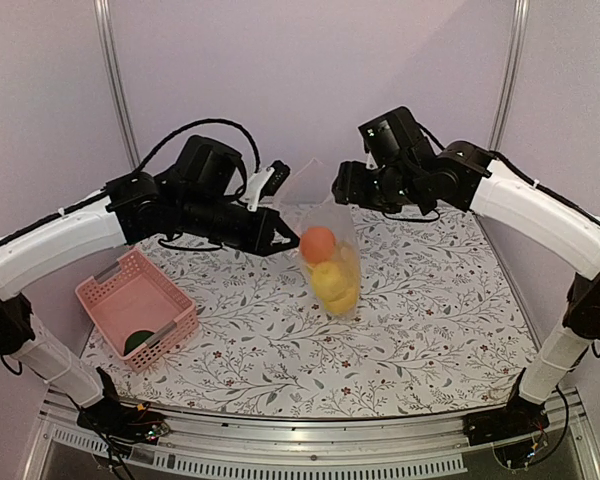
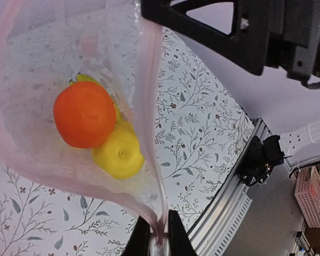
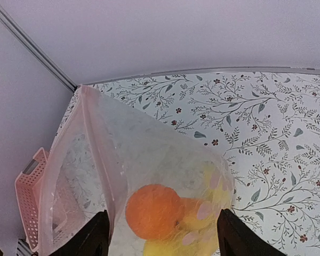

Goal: Place the food in the zip-top bag and seal the zipper
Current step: Pass from the right arm to the left, then pass from the left arm to the right, then pass from the right arm to the left, then pass from the left arm to the right, then hold the zipper from the zipper food storage bag.

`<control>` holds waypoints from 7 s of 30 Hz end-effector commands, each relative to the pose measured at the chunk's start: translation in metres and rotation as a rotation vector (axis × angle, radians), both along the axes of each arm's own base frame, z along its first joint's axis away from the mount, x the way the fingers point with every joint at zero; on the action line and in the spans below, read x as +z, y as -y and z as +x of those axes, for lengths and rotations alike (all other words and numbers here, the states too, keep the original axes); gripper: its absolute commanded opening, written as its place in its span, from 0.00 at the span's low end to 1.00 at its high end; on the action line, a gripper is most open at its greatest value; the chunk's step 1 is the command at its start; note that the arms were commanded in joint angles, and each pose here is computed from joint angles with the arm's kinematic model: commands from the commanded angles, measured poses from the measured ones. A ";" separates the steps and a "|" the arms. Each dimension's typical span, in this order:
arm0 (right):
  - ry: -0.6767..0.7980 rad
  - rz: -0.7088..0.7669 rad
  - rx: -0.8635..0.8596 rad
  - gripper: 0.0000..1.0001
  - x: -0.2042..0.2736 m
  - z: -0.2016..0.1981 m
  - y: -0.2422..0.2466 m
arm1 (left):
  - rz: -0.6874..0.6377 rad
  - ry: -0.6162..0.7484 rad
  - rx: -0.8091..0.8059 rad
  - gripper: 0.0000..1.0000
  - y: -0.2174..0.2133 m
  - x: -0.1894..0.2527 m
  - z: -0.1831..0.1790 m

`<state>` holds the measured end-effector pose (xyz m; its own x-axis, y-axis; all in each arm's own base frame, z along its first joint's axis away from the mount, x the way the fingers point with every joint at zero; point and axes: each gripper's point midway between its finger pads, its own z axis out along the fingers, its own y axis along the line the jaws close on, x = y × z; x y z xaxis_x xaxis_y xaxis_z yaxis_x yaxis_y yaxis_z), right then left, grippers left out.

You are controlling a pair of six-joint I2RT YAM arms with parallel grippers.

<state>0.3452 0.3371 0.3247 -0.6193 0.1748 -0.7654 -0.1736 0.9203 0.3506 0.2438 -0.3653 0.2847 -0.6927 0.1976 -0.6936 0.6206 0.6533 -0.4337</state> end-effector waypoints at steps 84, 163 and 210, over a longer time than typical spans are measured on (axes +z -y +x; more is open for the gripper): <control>0.614 -0.322 0.564 0.00 -0.005 -0.097 -0.114 | -0.216 -0.158 0.046 0.61 -0.049 0.070 0.000; 0.239 0.249 1.042 0.59 0.013 -0.161 -0.075 | -0.063 0.235 -0.489 0.00 -0.019 0.053 -0.058; 0.189 0.304 1.144 0.00 0.013 -0.175 -0.091 | -0.141 0.287 -0.605 0.56 0.005 0.074 -0.058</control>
